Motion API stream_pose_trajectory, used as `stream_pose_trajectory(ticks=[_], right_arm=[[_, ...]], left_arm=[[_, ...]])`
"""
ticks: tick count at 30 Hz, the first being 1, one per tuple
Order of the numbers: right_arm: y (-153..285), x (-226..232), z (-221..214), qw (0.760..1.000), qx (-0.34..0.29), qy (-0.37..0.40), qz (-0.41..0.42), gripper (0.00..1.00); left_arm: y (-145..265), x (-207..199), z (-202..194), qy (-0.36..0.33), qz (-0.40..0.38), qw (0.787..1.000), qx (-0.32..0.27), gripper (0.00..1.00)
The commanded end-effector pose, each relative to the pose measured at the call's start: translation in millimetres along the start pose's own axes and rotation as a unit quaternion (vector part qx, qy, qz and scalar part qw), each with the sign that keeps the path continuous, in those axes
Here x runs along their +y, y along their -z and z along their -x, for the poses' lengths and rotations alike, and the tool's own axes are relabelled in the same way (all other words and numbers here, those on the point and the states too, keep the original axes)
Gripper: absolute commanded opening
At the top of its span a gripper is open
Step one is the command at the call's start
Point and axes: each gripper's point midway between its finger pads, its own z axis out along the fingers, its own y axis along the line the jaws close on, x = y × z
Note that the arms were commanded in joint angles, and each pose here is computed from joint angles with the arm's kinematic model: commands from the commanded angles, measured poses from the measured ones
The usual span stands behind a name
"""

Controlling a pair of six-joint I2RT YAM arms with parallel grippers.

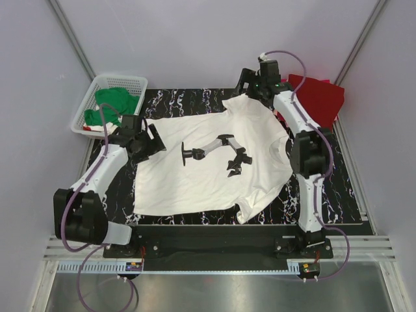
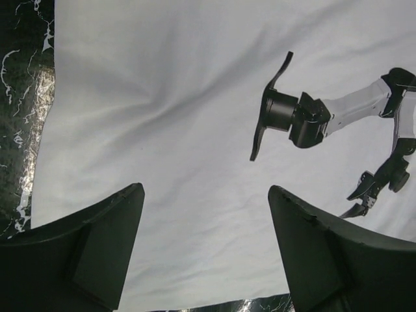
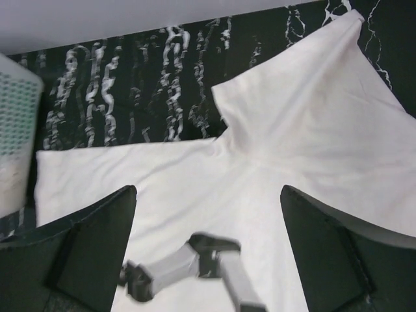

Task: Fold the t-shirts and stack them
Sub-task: Flatten the tshirt out

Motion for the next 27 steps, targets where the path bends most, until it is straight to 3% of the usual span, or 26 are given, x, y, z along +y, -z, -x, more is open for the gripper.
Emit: stream_pose_trajectory(ticks=[1, 4, 5, 7, 9, 14, 16, 19, 27], right_arm=[[115, 65, 48, 0.996, -0.060, 0.013, 0.061, 0.99], [189, 65, 5, 0.998, -0.030, -0.024, 0.050, 1.00], [186, 48, -46, 0.999, 0.023, -0.030, 0.029, 1.00], [220, 37, -82, 0.998, 0.044, -0.039, 0.000, 1.00], [232, 6, -155, 0.990, 0.120, -0.054, -0.052, 0.99], [282, -41, -251, 0.971, 0.184, -0.100, -0.112, 0.83], [293, -41, -260, 0.971, 0.174, -0.127, -0.103, 0.74], [298, -54, -281, 0.964, 0.188, -0.139, -0.129, 0.73], [295, -80, -282, 0.943, 0.205, -0.130, -0.229, 0.72]], left_arm=[[32, -2, 0, -0.030, -0.001, 0.999, -0.016, 0.84], [50, -1, -11, -0.047, -0.010, 0.999, -0.014, 0.84], [54, -1, -13, -0.057, -0.015, 0.998, -0.013, 0.84], [64, 1, -22, -0.067, -0.027, 0.997, -0.013, 0.84], [75, 2, -30, -0.079, -0.040, 0.996, -0.015, 0.84], [92, 5, -41, -0.109, -0.065, 0.992, -0.025, 0.85], [96, 5, -45, -0.114, -0.075, 0.990, -0.032, 0.85], [90, 9, -51, -0.114, -0.079, 0.990, -0.032, 0.86], [65, 20, -65, -0.061, -0.057, 0.996, -0.011, 0.84]])
